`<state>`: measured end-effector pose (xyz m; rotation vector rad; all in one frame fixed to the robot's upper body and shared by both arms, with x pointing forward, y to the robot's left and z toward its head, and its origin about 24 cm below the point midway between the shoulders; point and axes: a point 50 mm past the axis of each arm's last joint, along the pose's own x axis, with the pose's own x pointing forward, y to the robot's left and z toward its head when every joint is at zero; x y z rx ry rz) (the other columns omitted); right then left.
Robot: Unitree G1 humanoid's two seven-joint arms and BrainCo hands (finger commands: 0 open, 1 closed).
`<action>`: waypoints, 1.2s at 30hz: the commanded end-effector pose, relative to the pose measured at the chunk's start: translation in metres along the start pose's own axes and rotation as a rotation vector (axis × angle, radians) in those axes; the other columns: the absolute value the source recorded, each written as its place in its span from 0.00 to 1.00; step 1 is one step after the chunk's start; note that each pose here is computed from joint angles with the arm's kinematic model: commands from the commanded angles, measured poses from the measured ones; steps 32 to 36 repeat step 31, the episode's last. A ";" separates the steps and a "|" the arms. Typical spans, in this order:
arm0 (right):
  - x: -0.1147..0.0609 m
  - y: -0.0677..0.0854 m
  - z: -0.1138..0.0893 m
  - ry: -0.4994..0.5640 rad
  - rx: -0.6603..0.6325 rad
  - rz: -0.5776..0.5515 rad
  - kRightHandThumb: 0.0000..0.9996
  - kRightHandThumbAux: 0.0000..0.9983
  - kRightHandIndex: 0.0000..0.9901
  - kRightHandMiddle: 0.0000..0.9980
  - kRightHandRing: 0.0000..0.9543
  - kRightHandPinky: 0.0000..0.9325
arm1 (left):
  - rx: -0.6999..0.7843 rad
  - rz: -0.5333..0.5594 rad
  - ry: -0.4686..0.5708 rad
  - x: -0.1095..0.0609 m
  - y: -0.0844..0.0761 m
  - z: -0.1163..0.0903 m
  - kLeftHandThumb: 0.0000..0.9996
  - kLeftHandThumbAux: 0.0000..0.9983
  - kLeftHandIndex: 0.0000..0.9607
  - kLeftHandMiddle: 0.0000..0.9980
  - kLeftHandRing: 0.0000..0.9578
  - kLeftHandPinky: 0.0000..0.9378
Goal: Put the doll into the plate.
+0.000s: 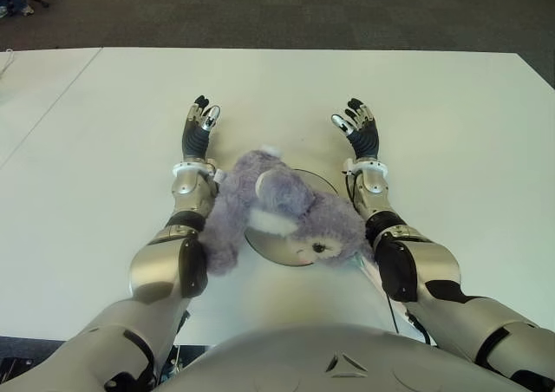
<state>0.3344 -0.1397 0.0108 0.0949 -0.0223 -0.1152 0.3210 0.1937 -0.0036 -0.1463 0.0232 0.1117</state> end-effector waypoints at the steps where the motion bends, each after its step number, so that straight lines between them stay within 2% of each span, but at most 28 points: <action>1: -0.086 -0.032 -0.095 0.427 0.127 -0.141 0.00 0.68 0.17 0.16 0.13 0.12 | -0.097 0.058 0.416 -0.074 0.007 -0.090 0.00 0.49 0.06 0.06 0.03 0.00; 16: -0.085 -0.032 -0.094 0.410 0.274 -0.162 0.00 0.65 0.20 0.18 0.15 0.11 | -0.110 0.054 0.417 -0.074 0.007 -0.090 0.00 0.50 0.06 0.06 0.03 0.01; 27: -0.085 -0.033 -0.096 0.410 0.401 -0.183 0.00 0.66 0.22 0.21 0.18 0.14 | -0.133 0.058 0.426 -0.074 0.005 -0.091 0.00 0.52 0.06 0.05 0.03 0.02; 36: -0.084 -0.033 -0.096 0.407 0.426 -0.187 0.00 0.66 0.22 0.22 0.18 0.15 | -0.129 0.055 0.419 -0.073 0.005 -0.090 0.00 0.52 0.05 0.05 0.03 0.02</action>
